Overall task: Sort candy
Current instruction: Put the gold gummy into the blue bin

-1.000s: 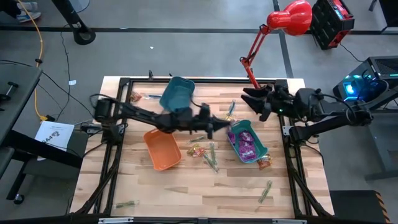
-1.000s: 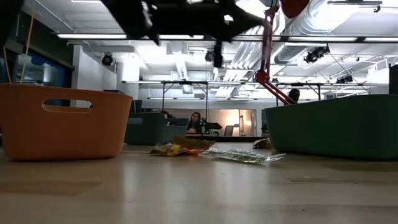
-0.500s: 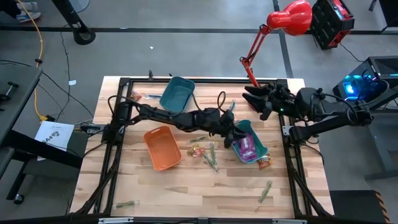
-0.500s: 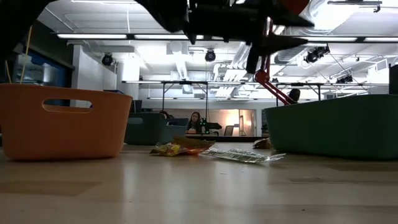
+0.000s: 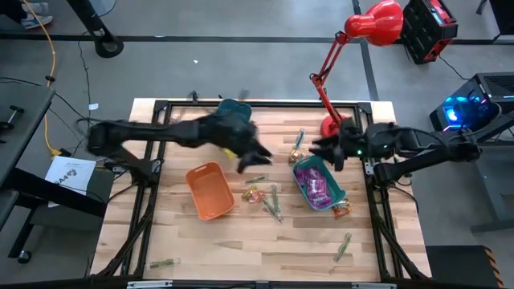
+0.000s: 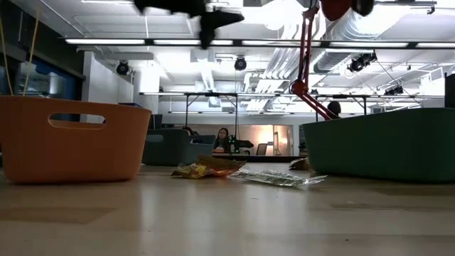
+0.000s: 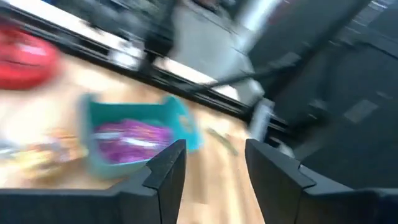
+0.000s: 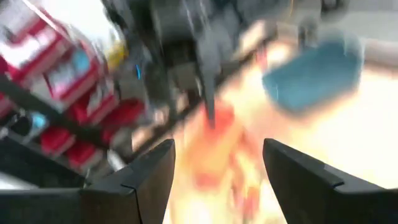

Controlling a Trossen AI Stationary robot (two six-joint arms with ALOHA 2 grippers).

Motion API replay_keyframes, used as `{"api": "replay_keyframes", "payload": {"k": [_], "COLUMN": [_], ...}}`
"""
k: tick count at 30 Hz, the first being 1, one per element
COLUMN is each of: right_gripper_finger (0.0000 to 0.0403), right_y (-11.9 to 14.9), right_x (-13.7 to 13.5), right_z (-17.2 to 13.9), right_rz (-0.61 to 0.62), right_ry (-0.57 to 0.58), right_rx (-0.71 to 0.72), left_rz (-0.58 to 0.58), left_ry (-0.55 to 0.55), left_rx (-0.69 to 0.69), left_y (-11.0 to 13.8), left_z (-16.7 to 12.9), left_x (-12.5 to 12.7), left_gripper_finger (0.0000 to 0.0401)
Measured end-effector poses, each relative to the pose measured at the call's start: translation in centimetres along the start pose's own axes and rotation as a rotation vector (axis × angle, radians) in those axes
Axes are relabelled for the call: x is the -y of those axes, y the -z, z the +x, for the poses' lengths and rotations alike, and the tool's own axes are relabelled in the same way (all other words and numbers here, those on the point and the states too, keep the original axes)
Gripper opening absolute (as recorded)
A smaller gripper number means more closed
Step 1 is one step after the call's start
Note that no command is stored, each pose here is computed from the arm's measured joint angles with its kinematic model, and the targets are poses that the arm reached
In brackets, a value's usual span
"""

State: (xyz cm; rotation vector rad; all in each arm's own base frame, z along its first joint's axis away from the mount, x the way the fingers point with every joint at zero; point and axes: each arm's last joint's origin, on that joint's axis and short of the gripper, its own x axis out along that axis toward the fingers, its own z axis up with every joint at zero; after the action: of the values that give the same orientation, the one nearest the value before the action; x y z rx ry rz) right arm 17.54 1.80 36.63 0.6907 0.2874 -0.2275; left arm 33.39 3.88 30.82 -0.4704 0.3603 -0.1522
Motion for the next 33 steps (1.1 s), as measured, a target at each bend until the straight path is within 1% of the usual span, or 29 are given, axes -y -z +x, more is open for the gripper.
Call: {"api": "replay_keyframes", "payload": {"k": [2, 3, 6, 8, 10, 12, 15, 17, 20, 22, 26, 28, 30, 33], "right_gripper_finger": [0.0238, 0.0238, 0.0238, 0.0238, 0.0238, 0.0238, 0.0238, 0.0238, 0.0238, 0.0238, 0.0238, 0.0238, 0.0238, 0.0238], "right_y": [1.3, 2.1, 4.6, 6.6, 8.7, 10.9, 14.3, 16.3, 18.6, 19.7, 20.7, 21.0, 21.3, 21.9], "right_x": [0.2, 0.2, -0.5, -1.2, -1.8, -2.4, -3.0, -3.0, -2.0, -1.0, 1.8, 3.4, 4.8, 6.1], "right_z": [0.3, 0.5, 0.8, 0.9, 0.7, 0.3, -0.3, -0.4, 0.2, 0.9, 2.1, 2.4, 2.7, 3.4], "right_rz": [0.079, 0.121, 0.237, 0.282, 0.310, 0.307, 0.240, 0.172, 0.103, 0.072, 0.025, 0.000, -0.019, -0.033], "right_ry": [0.004, 0.003, 0.000, 0.034, 0.094, 0.193, 0.347, 0.465, 0.625, 0.698, 0.826, 0.871, 0.887, 0.840], "right_rx": [-0.164, -0.261, -0.554, -0.732, -0.894, -1.034, -1.163, -1.195, -1.164, -1.117, -1.015, -1.011, -1.023, -1.037], "left_rz": [-0.019, -0.024, -0.059, -0.089, -0.113, -0.121, -0.110, -0.098, -0.070, -0.068, -0.067, -0.078, -0.087, -0.093], "left_ry": [-0.097, -0.128, -0.196, -0.232, -0.259, -0.275, -0.281, -0.284, -0.281, -0.283, -0.281, -0.276, -0.274, -0.273], "left_rx": [0.043, 0.072, 0.153, 0.183, 0.197, 0.225, 0.232, 0.229, 0.237, 0.233, 0.236, 0.235, 0.236, 0.236], "left_y": [1.2, 1.7, 3.1, 4.0, 4.8, 5.1, 5.2, 5.2, 5.1, 5.1, 5.1, 5.1, 5.1, 5.1], "left_z": [-2.6, -3.8, -6.8, -8.1, -9.0, -9.7, -9.9, -9.8, -9.8, -9.7, -9.7, -9.7, -9.7, -9.7], "left_x": [0.3, 0.5, 1.0, 0.9, 0.8, 0.8, 0.8, 0.8, 0.8, 0.8, 0.8, 0.8, 0.8, 0.8], "left_gripper_finger": [0.0154, 0.0153, 0.0152, 0.0152, 0.0152, 0.0152, 0.0152, 0.0152, 0.0152, 0.0152, 0.0152, 0.0152, 0.0152, 0.0152]}}
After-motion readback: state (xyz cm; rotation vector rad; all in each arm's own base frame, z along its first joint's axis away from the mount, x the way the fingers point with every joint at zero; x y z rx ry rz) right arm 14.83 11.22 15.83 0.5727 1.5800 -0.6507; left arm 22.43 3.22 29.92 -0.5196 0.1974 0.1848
